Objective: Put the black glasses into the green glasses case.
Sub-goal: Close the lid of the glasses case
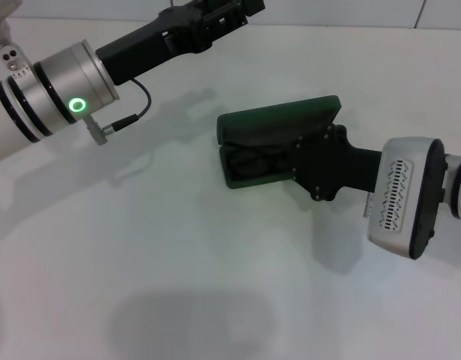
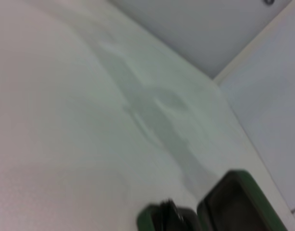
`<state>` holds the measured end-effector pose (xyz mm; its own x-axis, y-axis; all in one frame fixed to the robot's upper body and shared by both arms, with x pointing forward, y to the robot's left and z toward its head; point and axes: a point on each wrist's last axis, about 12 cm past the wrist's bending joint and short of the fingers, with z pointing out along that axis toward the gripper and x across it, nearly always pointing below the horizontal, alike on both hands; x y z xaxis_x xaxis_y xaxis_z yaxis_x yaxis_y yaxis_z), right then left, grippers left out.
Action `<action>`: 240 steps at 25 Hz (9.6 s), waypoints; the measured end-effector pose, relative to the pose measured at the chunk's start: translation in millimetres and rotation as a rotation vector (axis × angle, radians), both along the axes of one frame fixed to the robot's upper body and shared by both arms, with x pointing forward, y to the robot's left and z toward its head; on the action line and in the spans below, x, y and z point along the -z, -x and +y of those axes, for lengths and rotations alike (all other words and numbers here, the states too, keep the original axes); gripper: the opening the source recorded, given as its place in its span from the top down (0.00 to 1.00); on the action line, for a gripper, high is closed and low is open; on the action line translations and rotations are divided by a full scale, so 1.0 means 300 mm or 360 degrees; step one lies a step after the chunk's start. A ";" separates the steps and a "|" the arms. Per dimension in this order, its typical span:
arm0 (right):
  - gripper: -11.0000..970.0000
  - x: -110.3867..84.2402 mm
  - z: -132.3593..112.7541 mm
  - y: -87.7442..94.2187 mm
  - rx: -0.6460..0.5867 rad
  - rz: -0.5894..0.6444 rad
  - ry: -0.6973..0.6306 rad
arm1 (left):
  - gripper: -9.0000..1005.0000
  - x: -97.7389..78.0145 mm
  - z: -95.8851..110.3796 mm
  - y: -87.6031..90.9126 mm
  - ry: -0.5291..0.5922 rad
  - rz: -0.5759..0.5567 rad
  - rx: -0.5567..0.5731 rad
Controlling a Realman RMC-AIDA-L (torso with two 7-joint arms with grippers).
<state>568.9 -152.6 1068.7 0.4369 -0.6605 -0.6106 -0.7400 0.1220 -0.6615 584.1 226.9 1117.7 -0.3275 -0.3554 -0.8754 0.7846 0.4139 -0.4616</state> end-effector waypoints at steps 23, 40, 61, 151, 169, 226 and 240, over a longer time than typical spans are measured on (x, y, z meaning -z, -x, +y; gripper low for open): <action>0.78 -0.126 -0.384 0.012 0.0103 0.0975 -0.0952 | 0.37 0.067 -0.045 -0.155 -0.0669 0.0426 -0.0143; 0.46 -0.113 -0.446 0.050 0.0183 0.1033 -0.1056 | 0.37 0.090 -0.132 -0.173 -0.1031 0.0455 -0.0032; 0.46 -0.094 -0.434 0.042 0.0247 0.1033 -0.1059 | 0.37 0.122 -0.182 -0.120 -0.1204 0.0306 0.0189; 0.46 -0.335 0.203 -0.128 -0.0413 0.0031 0.0962 | 0.37 0.116 -0.005 -0.016 -0.0345 0.0160 -0.0219; 0.82 -0.332 0.162 -0.140 -0.0286 0.0004 0.0853 | 0.37 0.093 0.040 -0.024 -0.0209 0.0086 -0.0388; 0.71 -0.246 -0.202 -0.075 0.0150 0.0781 -0.0266 | 0.37 0.069 -0.013 -0.126 -0.0553 0.0143 -0.0295; 0.70 -0.123 -0.420 0.091 0.0158 0.1127 -0.0628 | 0.37 0.019 -0.191 -0.248 -0.1006 0.0234 -0.0179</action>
